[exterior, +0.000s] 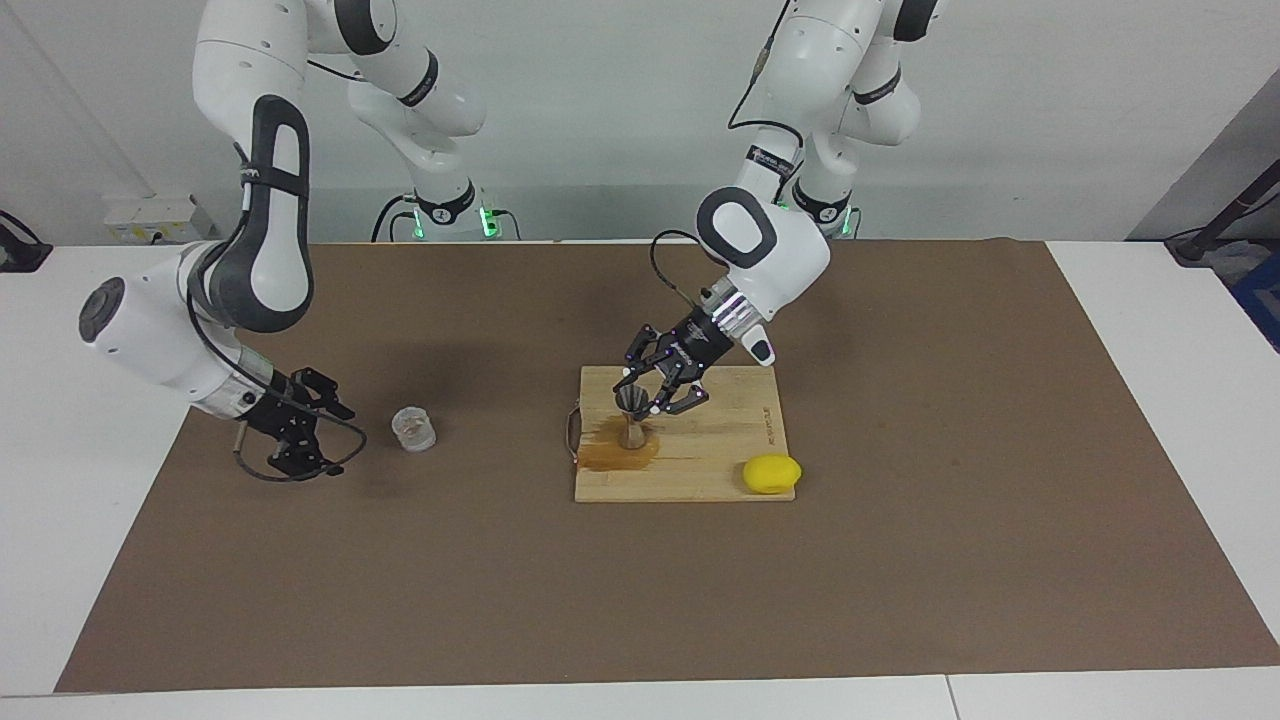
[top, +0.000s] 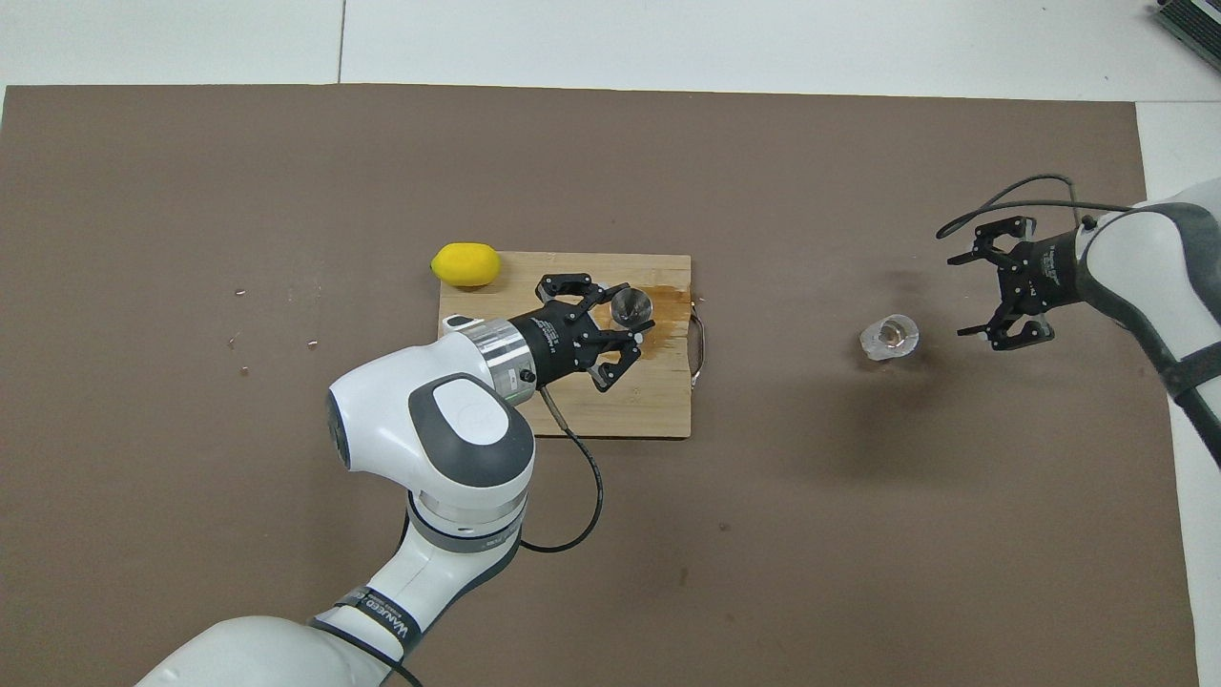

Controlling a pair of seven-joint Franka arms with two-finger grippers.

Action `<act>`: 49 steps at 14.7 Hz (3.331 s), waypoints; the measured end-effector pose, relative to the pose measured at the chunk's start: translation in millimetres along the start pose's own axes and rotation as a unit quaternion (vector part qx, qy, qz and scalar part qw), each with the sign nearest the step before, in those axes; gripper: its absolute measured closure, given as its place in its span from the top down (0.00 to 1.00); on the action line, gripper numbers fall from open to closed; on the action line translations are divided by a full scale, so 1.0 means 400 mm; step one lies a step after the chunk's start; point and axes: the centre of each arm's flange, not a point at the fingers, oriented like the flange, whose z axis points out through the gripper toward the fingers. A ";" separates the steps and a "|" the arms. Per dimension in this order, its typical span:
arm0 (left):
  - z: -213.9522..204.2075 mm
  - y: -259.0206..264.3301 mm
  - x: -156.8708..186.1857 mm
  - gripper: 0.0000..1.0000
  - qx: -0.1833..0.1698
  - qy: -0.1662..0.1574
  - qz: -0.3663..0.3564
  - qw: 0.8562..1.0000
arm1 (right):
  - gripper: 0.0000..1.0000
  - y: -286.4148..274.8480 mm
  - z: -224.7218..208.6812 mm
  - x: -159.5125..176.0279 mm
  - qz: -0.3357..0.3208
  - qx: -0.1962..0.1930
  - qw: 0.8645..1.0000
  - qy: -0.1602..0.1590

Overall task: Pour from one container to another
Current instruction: 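Set the metal cup down while the right gripper reaches the glass cup, then withdraw the left gripper while the right gripper grasps and lifts the glass, then move the glass cup with the right gripper over the metal cup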

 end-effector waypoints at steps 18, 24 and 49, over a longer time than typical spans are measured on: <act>0.000 -0.013 -0.029 1.00 0.006 -0.012 0.023 1.000 | 0.97 0.082 0.177 0.041 -0.027 0.026 0.989 -0.141; -0.051 0.026 -0.097 1.00 0.060 -0.038 0.082 0.994 | 0.93 0.087 0.190 0.034 -0.017 0.030 0.987 -0.155; -0.556 0.466 -0.210 1.00 0.249 0.284 0.678 0.630 | 0.51 -0.049 0.130 -0.474 0.040 0.034 0.992 -0.111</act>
